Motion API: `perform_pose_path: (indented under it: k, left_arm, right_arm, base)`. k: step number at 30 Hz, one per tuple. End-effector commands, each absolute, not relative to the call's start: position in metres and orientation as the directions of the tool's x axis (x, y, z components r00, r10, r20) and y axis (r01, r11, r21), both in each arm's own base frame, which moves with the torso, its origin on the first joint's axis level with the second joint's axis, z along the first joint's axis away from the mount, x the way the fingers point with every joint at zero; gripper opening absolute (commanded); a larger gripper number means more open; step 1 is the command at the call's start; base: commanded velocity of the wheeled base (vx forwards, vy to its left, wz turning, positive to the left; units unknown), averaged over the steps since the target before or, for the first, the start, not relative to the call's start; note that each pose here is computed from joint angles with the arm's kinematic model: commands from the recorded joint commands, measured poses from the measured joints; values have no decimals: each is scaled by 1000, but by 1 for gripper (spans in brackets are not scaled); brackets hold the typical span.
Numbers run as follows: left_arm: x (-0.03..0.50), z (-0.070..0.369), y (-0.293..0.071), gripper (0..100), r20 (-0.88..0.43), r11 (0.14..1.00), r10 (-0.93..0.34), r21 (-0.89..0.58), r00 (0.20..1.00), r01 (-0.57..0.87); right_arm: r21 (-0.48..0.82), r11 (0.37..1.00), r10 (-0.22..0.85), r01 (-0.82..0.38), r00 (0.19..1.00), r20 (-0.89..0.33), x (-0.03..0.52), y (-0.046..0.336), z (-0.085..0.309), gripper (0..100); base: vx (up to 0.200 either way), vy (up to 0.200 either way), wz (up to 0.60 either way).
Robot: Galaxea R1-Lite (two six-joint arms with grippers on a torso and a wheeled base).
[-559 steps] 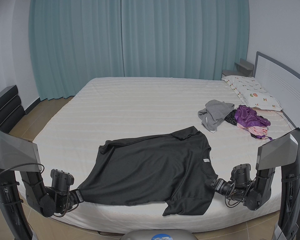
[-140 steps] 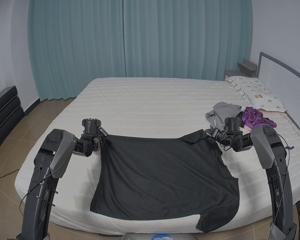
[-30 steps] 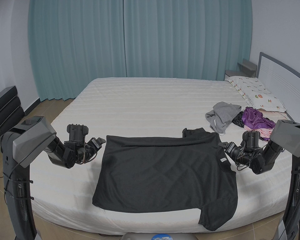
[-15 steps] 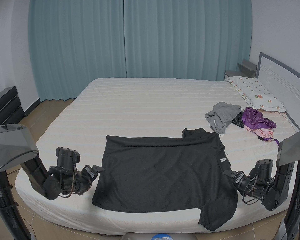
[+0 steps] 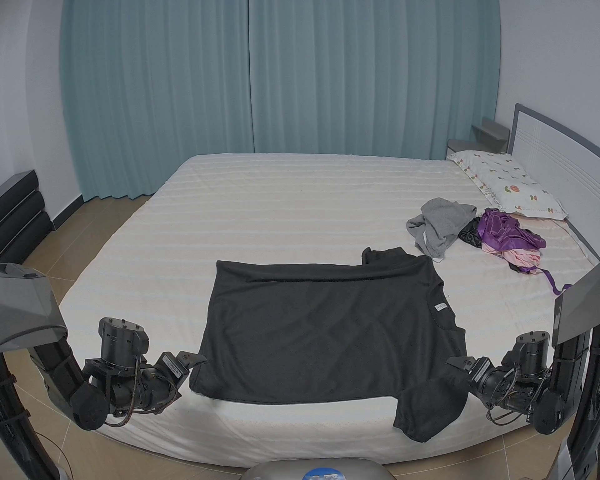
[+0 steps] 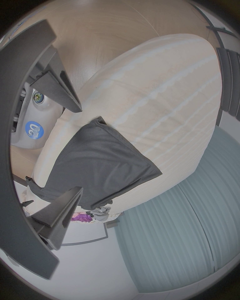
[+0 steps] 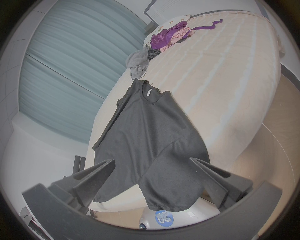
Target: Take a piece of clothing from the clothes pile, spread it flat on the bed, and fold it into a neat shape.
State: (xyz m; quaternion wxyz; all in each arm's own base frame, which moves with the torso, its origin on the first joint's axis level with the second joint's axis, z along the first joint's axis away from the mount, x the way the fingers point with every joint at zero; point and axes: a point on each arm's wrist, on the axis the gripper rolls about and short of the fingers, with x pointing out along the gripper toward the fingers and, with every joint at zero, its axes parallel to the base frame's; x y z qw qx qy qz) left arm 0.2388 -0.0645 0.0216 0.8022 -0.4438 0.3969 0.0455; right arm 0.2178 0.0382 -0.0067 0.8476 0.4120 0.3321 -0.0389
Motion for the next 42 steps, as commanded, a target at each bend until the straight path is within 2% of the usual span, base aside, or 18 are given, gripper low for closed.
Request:
perform_pose_path:
  k: [1,3,15,26,29,33,38,42]
  left_arm:
    - [239,22,-66,100,-674,594,-282,-682,683,-427]
    - [240,22,-66,100,-672,591,-284,-685,684,-426]
    - [241,22,-66,100,-670,590,-285,-686,685,-426]
    - [247,13,-53,100,-693,587,-239,-661,680,-467]
    - [246,7,-50,100,-712,607,-226,-636,664,-476]
    - [251,-11,-40,100,-756,677,-186,-561,627,-476]
    - [251,-15,-40,100,-753,703,-183,-549,632,-451]
    - [254,-28,-40,100,-779,779,-140,-468,611,-418]
  right_arm:
    - [665,659,205,351,768,-607,214,37,-9,100]
    - [665,660,207,349,767,-607,214,38,-9,100]
    - [663,662,209,350,764,-611,214,39,-10,100]
    - [662,661,206,354,762,-613,214,38,-10,100]
    - [660,661,205,358,760,-617,214,38,-11,100]
    - [658,661,204,361,757,-621,214,38,-12,100]
    - [655,662,205,364,753,-625,214,38,-14,100]
    - [655,663,207,362,752,-625,214,38,-14,100]
  base:
    - [0,0,0]
    - [0,0,0]
    - [0,-200,0]
    - [0,0,0]
    - [0,0,0]
    - [0,0,0]
    - [0,0,0]
    - [0,0,0]
